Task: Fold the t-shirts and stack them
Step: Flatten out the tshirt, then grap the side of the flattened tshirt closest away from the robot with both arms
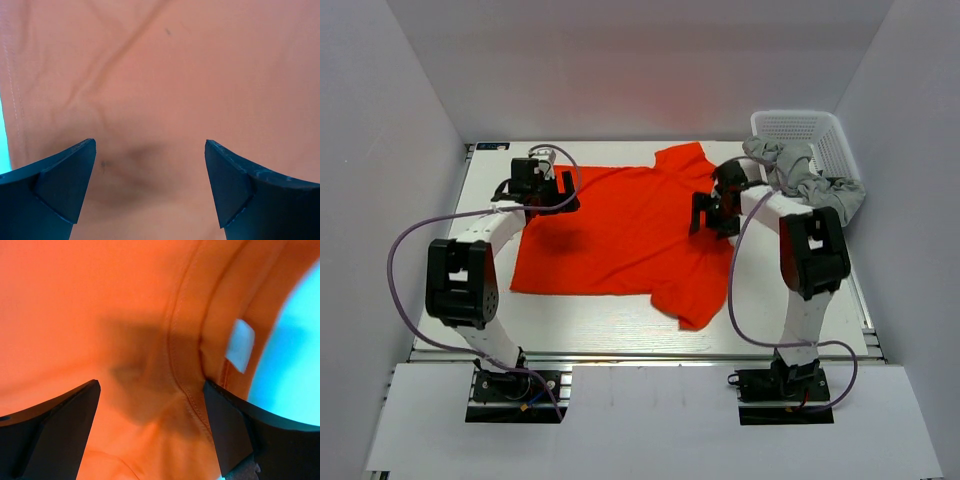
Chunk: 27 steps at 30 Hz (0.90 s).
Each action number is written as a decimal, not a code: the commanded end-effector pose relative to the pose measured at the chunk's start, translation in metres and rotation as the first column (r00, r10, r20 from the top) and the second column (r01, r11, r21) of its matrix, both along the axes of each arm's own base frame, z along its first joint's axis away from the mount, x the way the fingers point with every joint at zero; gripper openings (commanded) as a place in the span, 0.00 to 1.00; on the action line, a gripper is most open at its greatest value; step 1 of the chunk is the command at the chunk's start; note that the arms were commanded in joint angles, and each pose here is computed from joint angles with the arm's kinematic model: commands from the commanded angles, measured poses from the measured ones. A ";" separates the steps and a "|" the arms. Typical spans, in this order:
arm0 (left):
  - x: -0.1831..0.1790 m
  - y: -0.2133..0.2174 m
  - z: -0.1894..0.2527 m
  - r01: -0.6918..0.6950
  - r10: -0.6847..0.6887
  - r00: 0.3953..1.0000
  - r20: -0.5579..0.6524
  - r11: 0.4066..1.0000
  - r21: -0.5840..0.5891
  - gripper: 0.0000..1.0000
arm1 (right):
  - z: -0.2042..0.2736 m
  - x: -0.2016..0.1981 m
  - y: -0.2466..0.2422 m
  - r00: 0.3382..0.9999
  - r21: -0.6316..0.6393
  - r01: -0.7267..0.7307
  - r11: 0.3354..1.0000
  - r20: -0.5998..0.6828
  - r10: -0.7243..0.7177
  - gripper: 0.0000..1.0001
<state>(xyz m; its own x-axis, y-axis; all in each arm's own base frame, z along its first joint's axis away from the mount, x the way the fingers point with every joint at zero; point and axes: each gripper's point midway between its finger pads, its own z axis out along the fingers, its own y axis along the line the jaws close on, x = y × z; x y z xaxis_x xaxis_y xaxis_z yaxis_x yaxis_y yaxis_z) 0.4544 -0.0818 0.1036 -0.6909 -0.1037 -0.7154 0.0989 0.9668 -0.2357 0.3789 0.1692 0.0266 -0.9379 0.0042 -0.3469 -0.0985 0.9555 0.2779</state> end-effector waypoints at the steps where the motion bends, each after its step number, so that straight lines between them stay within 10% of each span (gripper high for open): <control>1: -0.022 -0.022 0.025 0.086 -0.081 0.995 0.055 0.991 -0.100 1.00 | -0.026 0.038 -0.042 1.000 -0.107 0.015 0.994 0.000 -0.015 0.90; 8: -0.080 -0.006 0.025 -0.050 0.051 0.999 0.005 0.991 -0.128 1.00 | 0.065 0.119 -0.030 0.963 -0.076 -0.088 0.993 0.247 0.105 0.90; 14: -0.137 0.018 0.010 -0.278 0.272 0.960 -0.061 0.948 -0.155 1.00 | 0.119 0.064 -0.029 0.931 -0.046 -0.006 0.999 0.363 0.022 0.90; 27: -0.238 0.041 -0.056 -0.543 0.493 0.797 -0.349 0.838 -0.056 0.97 | 0.069 -0.099 -0.075 0.951 0.008 0.244 0.970 0.194 -0.241 0.90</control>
<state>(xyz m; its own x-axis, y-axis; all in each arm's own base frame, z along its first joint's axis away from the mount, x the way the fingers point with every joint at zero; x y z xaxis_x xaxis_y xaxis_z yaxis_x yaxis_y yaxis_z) 0.2254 -0.0474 0.0540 -0.7095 -0.5541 -0.4353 -0.4436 0.8312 -0.3350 0.2902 0.0963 0.0970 -0.8316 0.1528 -0.5340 0.0275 0.9716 0.2351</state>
